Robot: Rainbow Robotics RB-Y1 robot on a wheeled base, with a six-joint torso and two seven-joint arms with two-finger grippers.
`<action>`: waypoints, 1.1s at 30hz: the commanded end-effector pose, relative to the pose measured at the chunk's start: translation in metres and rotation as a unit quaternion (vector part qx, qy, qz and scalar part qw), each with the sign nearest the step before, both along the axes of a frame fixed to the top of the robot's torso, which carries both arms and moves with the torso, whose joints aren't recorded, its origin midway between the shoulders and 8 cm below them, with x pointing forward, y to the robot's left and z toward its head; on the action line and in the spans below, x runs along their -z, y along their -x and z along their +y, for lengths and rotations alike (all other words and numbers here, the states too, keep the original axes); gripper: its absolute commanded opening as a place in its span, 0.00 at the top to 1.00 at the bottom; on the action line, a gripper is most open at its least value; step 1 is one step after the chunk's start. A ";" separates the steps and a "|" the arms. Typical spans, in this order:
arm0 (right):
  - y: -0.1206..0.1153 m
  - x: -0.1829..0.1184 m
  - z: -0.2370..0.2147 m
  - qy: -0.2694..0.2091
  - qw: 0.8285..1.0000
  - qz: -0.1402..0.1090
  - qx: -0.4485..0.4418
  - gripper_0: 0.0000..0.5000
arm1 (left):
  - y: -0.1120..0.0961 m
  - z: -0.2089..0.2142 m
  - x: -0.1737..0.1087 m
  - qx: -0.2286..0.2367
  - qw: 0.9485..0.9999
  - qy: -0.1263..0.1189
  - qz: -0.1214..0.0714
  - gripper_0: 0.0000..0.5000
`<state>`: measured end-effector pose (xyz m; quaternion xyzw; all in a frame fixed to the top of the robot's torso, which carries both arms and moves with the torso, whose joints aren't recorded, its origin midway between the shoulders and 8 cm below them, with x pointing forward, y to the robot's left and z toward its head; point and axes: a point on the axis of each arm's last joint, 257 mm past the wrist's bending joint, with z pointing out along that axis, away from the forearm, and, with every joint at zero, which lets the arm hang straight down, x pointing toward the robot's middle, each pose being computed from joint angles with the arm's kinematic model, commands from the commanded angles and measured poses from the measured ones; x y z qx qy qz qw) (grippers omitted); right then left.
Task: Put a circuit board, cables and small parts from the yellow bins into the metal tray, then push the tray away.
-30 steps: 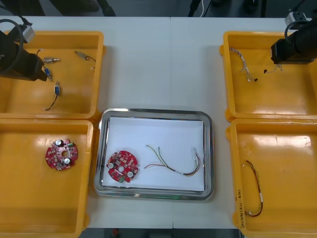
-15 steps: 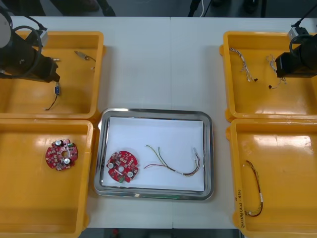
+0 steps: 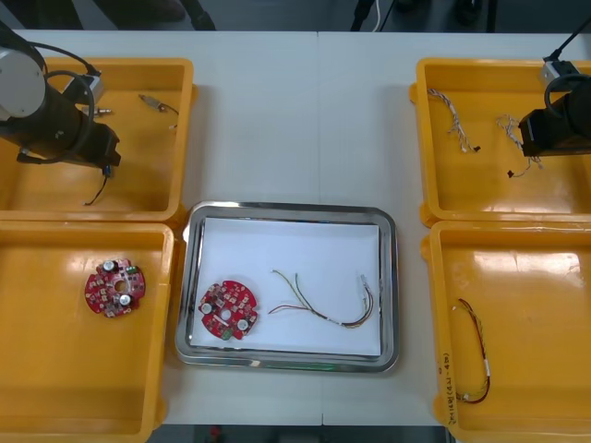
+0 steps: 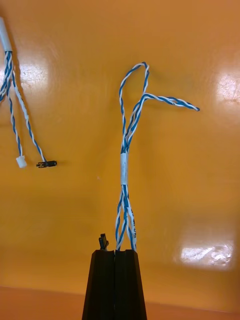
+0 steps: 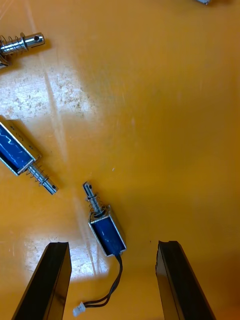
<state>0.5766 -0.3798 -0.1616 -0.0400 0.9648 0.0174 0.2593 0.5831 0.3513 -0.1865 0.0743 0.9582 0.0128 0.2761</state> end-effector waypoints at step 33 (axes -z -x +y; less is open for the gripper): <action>0.011 -0.018 -0.028 0.005 0.999 -0.039 0.015 0.00 | -0.005 -0.002 0.047 0.005 1.000 -0.013 -0.018 0.00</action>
